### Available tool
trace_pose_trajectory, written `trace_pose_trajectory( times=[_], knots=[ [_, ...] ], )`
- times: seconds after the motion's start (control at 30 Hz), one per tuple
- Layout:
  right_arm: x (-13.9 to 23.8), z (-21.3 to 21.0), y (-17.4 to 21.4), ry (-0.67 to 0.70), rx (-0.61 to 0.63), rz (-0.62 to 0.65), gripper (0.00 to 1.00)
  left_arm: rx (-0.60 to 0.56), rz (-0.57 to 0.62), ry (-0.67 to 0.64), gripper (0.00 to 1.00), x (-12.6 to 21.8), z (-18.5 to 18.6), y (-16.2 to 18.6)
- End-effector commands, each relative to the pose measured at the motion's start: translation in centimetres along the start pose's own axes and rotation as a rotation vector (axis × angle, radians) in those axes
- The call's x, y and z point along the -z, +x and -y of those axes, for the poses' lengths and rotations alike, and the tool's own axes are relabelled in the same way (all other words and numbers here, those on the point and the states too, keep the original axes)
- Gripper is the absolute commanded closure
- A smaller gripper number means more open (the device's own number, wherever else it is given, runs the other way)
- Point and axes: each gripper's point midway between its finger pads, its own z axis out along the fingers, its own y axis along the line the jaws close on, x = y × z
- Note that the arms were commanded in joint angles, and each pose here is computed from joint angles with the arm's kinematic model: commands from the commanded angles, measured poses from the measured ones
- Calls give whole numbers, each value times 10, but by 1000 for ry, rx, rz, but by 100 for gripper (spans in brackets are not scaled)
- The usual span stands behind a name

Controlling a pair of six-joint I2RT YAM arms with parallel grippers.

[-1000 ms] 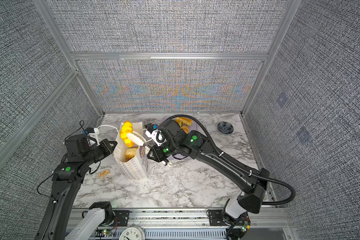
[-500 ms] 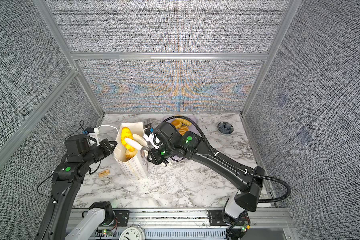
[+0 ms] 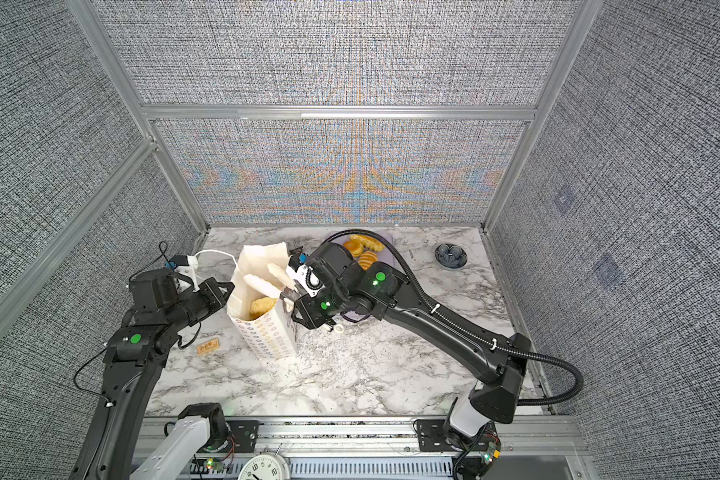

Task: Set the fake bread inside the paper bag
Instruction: 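Lower the yellow-orange bread into the bag and open the tongs, then draw the right gripper with tongs back over the tray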

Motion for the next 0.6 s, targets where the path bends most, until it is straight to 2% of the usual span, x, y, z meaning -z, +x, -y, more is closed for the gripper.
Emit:
trace_pose_trajectory(
  times=[0.0,0.27,0.57],
  knots=[
    [12,-4,-9,3,21,49,54,-7,10,8,100,1,2,-2],
    [41,-1,-22,47,44,161,54,-4,8,8,100,0,1,-1],
    [77,29,-29,176,1,288,56,-6,9,10,100,1,2,-2]
  ],
)
